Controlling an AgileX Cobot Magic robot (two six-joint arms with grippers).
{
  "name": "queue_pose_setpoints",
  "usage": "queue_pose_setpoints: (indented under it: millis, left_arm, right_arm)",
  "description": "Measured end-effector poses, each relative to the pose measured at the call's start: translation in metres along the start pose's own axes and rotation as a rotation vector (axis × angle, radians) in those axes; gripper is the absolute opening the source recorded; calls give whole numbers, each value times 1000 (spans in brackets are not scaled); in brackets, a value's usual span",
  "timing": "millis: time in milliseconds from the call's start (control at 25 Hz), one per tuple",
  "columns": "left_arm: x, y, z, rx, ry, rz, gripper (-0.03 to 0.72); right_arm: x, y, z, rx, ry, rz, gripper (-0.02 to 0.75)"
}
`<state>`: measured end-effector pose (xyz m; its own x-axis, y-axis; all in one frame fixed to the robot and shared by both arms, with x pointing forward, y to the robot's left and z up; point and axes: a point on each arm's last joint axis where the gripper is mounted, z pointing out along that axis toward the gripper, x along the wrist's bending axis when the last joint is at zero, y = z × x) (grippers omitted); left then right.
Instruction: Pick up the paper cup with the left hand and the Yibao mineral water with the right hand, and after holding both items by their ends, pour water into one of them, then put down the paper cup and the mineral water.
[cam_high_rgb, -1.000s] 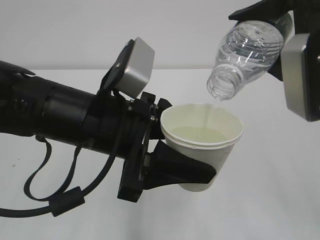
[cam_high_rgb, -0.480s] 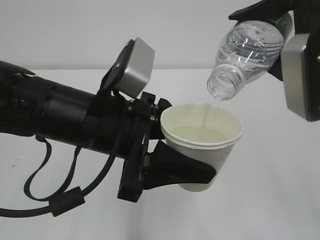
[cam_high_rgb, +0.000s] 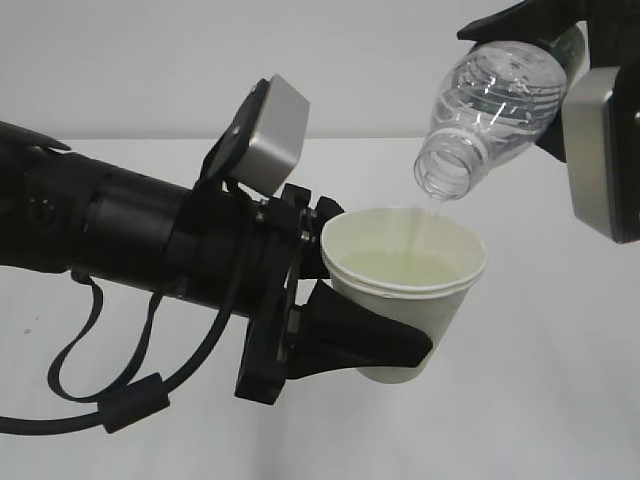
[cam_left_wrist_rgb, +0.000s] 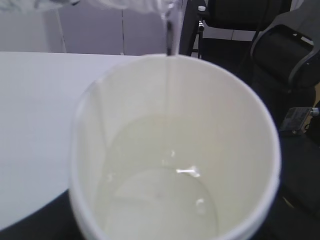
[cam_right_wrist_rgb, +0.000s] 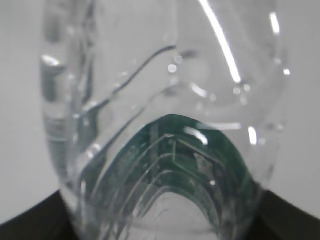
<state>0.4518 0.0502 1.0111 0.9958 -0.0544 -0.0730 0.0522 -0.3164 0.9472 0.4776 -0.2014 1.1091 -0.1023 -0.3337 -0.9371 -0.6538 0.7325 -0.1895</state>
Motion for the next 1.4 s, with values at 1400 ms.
queue_pose_setpoints:
  millis: [1400]
  left_arm:
    - [1, 2, 0, -25, 15, -21, 446]
  right_arm:
    - [-1, 1, 0, -17, -5, 62, 473]
